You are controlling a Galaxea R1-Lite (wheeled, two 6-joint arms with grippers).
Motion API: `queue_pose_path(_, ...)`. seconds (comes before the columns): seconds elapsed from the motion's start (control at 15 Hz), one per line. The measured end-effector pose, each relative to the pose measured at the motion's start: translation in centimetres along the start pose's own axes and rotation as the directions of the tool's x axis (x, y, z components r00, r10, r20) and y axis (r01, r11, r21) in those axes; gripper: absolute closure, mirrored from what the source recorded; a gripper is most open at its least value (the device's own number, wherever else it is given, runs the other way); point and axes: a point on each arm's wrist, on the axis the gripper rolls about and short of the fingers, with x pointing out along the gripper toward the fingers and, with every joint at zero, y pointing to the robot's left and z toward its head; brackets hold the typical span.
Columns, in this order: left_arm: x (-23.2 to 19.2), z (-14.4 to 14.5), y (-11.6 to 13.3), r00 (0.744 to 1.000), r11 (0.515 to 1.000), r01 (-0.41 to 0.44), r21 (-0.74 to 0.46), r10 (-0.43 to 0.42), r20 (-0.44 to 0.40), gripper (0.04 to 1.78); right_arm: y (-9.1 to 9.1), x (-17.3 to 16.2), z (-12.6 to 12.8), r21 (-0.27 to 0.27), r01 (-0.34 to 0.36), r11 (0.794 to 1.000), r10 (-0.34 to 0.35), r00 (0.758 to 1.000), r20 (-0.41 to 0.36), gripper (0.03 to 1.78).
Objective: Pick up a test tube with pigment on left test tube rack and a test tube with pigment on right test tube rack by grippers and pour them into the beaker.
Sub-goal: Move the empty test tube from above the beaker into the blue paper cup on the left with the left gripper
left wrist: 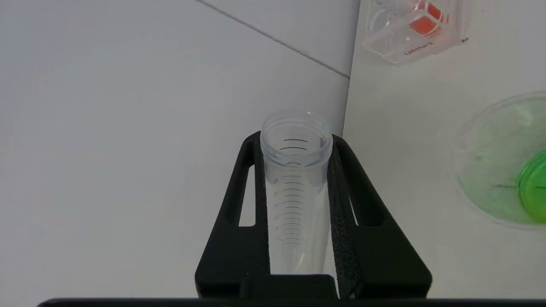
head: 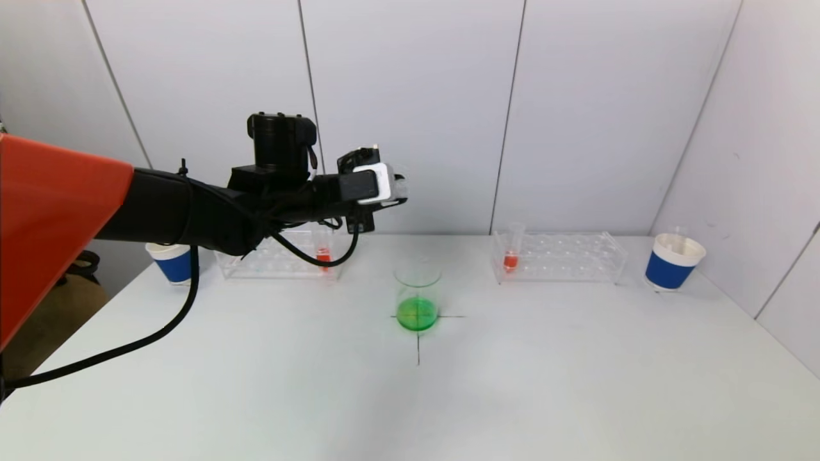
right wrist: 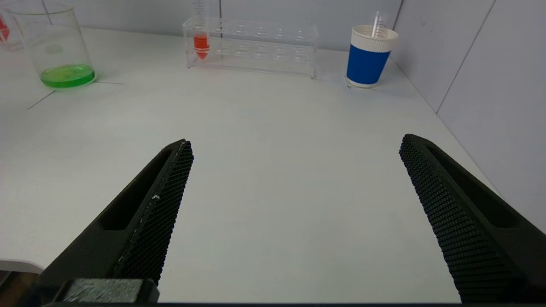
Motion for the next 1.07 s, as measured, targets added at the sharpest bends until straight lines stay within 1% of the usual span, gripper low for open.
queue_pose_path(0.07,0.0,0.5,0.4,1.000,0.997,-0.025,-0.077,0.024,-0.012,1.40,0.0,0.0,0.0,0.000,0.000,1.000,0.000,1.000,0.000,0.05)
queue_pose_path(0.2,-0.2,1.4,1.6,0.995,0.973,-0.094,-0.212,0.089,-0.033,1.40,0.0,0.0,0.0,0.000,0.000,1.000,0.000,1.000,0.000,0.05)
queue_pose_path(0.27,-0.3,1.9,2.4,0.990,0.951,-0.137,-0.277,0.129,-0.048,1.40,0.0,0.0,0.0,0.000,0.000,1.000,0.000,1.000,0.000,0.05)
queue_pose_path(0.4,-0.5,2.7,4.1,0.966,0.883,-0.257,-0.394,0.235,-0.103,1.40,0.0,0.0,0.0,0.000,0.000,1.000,0.000,1.000,0.000,0.05)
queue_pose_path(0.53,-0.7,3.2,5.8,0.924,0.801,-0.381,-0.461,0.340,-0.174,1.40,0.0,0.0,0.0,0.000,0.001,1.000,-0.001,1.000,0.000,0.05)
queue_pose_path(0.73,-1.3,2.5,7.1,0.855,0.687,-0.519,-0.508,0.425,-0.298,1.40,0.0,0.0,0.0,0.000,0.000,1.000,0.000,1.000,0.000,0.05)
queue_pose_path(0.87,-2.1,1.8,8.1,0.811,0.646,-0.585,-0.491,0.458,-0.364,1.40,0.0,0.0,0.0,0.000,0.000,1.000,0.000,1.000,0.000,0.05)
queue_pose_path(0.93,-2.5,1.4,8.5,0.794,0.626,-0.608,-0.488,0.463,-0.394,1.40,0.0,0.0,0.0,0.000,0.000,1.000,0.000,1.000,0.000,0.05)
queue_pose_path(1.07,-3.7,0.2,9.3,0.771,0.590,-0.634,-0.500,0.437,-0.463,1.40,0.0,0.0,0.0,0.000,0.000,1.000,0.000,1.000,0.000,0.05)
